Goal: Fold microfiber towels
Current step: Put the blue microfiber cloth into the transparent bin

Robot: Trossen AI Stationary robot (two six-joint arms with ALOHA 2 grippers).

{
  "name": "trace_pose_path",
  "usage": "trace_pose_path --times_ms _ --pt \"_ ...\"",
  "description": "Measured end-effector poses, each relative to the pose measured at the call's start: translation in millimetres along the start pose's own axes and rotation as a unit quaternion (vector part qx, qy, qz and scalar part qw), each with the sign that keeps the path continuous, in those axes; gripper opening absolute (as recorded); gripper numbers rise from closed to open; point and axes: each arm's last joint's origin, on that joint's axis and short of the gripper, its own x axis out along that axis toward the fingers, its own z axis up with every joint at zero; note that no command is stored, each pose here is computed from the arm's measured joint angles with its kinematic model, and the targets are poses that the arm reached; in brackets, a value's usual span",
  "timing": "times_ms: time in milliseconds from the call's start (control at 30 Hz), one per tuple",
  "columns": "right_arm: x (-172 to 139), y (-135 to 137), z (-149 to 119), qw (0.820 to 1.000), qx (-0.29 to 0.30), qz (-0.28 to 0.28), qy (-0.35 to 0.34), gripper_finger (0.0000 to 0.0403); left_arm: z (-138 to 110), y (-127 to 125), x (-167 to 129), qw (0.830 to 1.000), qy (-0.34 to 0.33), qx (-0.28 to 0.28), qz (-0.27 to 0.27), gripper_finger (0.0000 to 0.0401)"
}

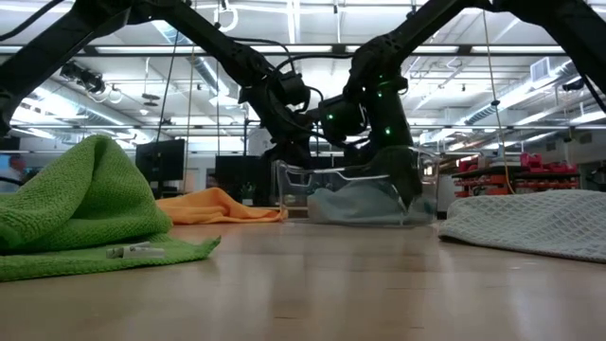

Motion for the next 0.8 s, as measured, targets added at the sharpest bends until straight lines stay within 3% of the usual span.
trace_pose_path --times_ms 133,367,533,800 --pt "-3.6 -0.7 -1.7 1.000 0.012 0.001 -0.003 0.0000 0.0 -0.4 0.1 1.000 -0.001 0.000 0.000 0.0009" --pt "-37.4 -5.9 -16.6 0.997 0.043 -0.007 -0.065 0.0000 -0.2 0.6 1.3 1.000 -0.001 -0.003 0.005 0.0037" --pt "-55.1 -7.7 -24.3 0.994 0.042 0.004 -0.104 0.0000 -0.7 -0.8 2.6 1.000 -0.002 -0.002 0.005 0.0032" --pt "-46.6 -4.2 1.1 0.984 0.036 0.045 -0.169 0.0000 -2.4 -16.5 7.5 1.000 -0.016 0.019 0.005 0.0024"
